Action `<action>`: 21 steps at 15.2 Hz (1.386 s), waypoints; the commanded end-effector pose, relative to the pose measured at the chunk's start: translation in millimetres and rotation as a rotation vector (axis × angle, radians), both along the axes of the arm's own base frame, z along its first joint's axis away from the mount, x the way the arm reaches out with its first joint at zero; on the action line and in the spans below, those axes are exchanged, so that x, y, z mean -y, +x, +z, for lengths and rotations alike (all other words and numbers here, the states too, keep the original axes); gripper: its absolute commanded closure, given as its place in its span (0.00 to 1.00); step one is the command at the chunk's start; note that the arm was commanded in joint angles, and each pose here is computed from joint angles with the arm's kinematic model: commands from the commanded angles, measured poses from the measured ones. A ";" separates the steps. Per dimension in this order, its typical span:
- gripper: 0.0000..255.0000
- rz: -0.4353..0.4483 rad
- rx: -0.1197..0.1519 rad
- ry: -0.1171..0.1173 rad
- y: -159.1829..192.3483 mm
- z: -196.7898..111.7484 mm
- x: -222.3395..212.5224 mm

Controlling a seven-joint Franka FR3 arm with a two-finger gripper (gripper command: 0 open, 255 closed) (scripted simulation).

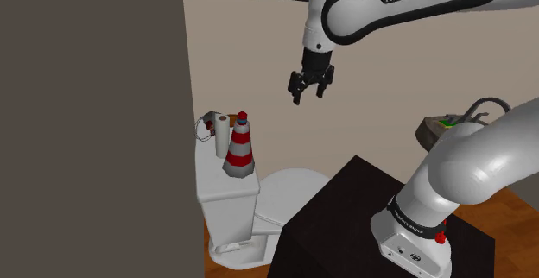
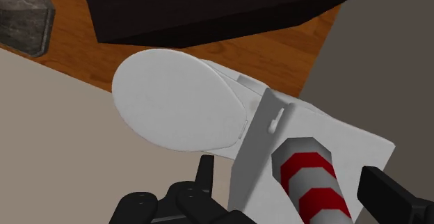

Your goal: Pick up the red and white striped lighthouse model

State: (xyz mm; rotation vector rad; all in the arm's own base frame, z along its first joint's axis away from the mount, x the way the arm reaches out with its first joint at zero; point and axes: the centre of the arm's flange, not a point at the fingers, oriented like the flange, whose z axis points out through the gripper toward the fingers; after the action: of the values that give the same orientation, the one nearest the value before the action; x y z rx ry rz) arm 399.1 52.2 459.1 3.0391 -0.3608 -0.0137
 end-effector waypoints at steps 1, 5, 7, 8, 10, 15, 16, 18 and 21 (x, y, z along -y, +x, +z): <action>0.00 -0.020 0.022 0.012 15.0 -15.4 -6.8; 0.00 -0.058 0.060 0.034 50.7 -44.0 -19.8; 0.00 -0.078 0.080 0.045 69.1 -57.6 -26.1; 0.00 -0.087 0.089 0.051 78.4 -64.3 -29.1; 0.00 -0.106 0.108 0.062 97.4 -77.3 -35.0; 0.00 -0.154 0.157 0.089 146.3 -107.9 -48.8; 0.00 -0.164 0.166 0.095 156.3 -113.7 -51.4; 0.00 -0.183 0.185 0.106 176.6 -124.9 -56.4; 0.00 -0.192 0.195 0.111 186.8 -140.9 -58.7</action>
State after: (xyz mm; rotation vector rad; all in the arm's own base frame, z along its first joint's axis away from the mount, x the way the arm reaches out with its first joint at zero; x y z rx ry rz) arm 583.1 111.2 323.5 3.1087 -0.6834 0.2558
